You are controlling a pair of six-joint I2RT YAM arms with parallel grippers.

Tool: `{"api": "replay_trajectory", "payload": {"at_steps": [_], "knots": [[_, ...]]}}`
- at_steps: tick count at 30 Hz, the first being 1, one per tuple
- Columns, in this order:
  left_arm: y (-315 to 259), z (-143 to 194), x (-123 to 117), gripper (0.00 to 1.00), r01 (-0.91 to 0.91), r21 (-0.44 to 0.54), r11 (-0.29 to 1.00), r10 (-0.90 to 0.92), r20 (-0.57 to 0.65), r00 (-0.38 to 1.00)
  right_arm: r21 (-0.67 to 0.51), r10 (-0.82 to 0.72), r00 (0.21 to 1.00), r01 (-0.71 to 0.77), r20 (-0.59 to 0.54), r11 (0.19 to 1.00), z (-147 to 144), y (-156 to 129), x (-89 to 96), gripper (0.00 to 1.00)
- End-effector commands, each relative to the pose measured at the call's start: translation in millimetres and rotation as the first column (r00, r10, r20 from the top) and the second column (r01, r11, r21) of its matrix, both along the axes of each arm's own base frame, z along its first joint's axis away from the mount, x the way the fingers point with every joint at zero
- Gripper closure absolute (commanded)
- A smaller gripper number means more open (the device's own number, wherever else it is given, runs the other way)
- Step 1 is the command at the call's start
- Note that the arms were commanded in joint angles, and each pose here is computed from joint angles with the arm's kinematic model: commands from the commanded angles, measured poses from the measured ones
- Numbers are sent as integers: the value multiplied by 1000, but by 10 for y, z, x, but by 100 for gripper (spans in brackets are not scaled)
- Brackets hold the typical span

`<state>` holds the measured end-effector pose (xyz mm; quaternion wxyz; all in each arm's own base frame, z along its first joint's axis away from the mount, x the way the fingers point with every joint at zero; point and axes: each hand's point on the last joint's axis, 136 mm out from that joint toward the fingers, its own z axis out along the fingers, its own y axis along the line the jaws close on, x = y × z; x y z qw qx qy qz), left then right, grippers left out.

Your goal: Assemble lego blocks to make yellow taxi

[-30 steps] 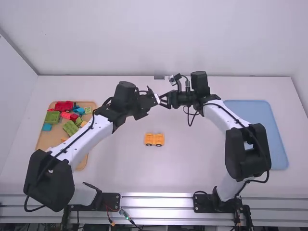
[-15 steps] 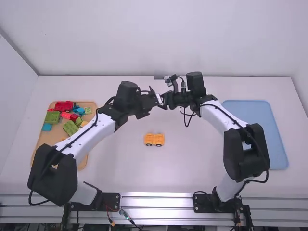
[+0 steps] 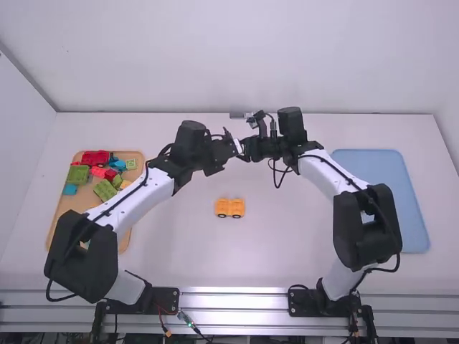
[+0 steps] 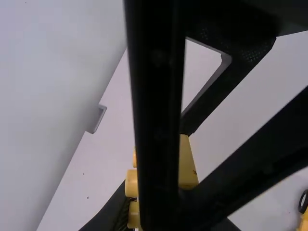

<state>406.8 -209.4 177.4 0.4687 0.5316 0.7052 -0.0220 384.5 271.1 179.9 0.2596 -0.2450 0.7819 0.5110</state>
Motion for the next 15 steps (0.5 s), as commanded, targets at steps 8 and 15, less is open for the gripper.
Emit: {"api": "replay_trajectory", "payload": {"at_steps": [8, 15], "knots": [[-114, 24, -32, 89, 30, -13, 999, -30, 4, 1000, 7, 7, 1000, -7, 18, 1000, 78, 44, 37, 69], [-110, 27, -28, 73, 29, -14, 999, -29, 6, 1000, 8, 6, 1000, -6, 18, 1000, 79, 41, 40, 73]]}}
